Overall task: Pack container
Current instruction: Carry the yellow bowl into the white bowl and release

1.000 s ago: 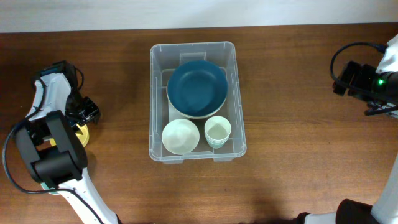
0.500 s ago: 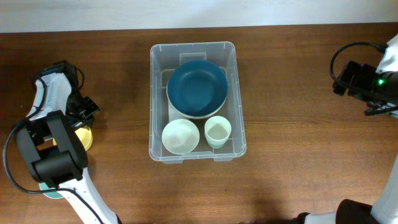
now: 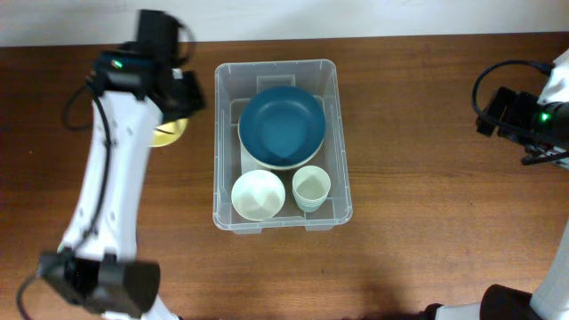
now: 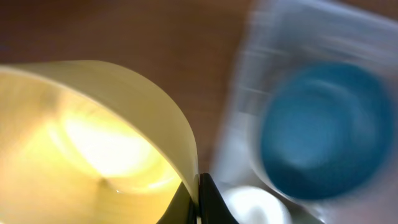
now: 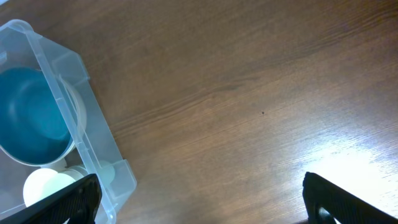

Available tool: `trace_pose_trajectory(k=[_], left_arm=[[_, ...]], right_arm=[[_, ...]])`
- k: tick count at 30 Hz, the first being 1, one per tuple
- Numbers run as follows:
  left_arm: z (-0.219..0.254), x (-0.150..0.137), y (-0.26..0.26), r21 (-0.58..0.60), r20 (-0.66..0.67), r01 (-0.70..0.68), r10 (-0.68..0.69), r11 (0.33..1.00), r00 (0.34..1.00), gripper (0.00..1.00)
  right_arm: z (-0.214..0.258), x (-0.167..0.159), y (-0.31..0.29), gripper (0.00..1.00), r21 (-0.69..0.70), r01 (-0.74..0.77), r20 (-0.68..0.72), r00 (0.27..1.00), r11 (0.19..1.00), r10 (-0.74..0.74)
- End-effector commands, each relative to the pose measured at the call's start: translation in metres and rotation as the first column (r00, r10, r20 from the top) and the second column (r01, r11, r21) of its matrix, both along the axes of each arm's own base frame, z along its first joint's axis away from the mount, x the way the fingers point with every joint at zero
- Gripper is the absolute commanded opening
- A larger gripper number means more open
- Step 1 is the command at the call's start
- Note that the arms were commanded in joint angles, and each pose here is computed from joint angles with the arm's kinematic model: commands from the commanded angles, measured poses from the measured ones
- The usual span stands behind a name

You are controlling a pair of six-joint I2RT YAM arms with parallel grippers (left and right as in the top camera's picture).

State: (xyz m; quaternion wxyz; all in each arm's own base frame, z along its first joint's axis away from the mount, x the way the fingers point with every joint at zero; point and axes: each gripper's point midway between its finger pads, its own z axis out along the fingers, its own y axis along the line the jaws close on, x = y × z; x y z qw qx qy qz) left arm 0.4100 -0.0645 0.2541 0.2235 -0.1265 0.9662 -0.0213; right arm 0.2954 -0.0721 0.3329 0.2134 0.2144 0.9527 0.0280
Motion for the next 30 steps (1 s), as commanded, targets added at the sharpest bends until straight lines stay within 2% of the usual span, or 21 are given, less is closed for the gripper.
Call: trace_pose_trajectory(k=[1, 5, 10, 17, 26, 27, 28, 30], left_arm=[[0.0, -0.017, -0.063, -0.019, -0.005, 0.114, -0.114, 0.993, 0.993, 0.01], [-0.026, -0.044, -0.127, -0.02, -0.088, 0.239, -0.24, 0.971, 0.967, 0.01], [-0.065, -0.073, -0.165, 0.017, -0.23, 0.325, -0.313, 0.945, 0.922, 0.01], [-0.112, -0.093, -0.175, 0.052, -0.377, 0.346, -0.302, 0.937, 0.875, 0.01], [-0.144, -0.109, -0.164, 0.075, -0.457, 0.332, -0.263, 0.94, 0.85, 0.01], [-0.146, -0.112, -0.164, 0.068, -0.465, 0.332, -0.264, 0.941, 0.845, 0.01], [-0.147, -0.112, -0.164, 0.068, -0.468, 0.332, -0.264, 0.941, 0.844, 0.07], [-0.147, -0.112, -0.164, 0.068, -0.467, 0.332, -0.264, 0.941, 0.844, 0.26]], right_arm=[[-0.002, 0.0, 0.003, 0.99, 0.009, -0.018, -0.006, 1.0, 1.0, 0.018], [-0.002, 0.0, 0.003, 0.99, 0.009, -0.018, -0.006, 1.0, 1.0, 0.018], [-0.002, 0.0, 0.003, 0.99, 0.01, -0.018, -0.007, 1.0, 1.0, 0.018], [-0.002, 0.0, 0.003, 0.99, 0.01, -0.018, -0.007, 1.0, 1.0, 0.018], [-0.002, 0.0, 0.003, 0.99, 0.01, -0.018, -0.007, 1.0, 1.0, 0.018], [-0.002, 0.0, 0.003, 0.99, 0.01, -0.018, -0.007, 1.0, 1.0, 0.018], [-0.002, 0.0, 0.003, 0.99, 0.01, -0.018, -0.007, 1.0, 1.0, 0.018], [-0.002, 0.0, 0.003, 0.99, 0.01, -0.018, -0.007, 1.0, 1.0, 0.018]])
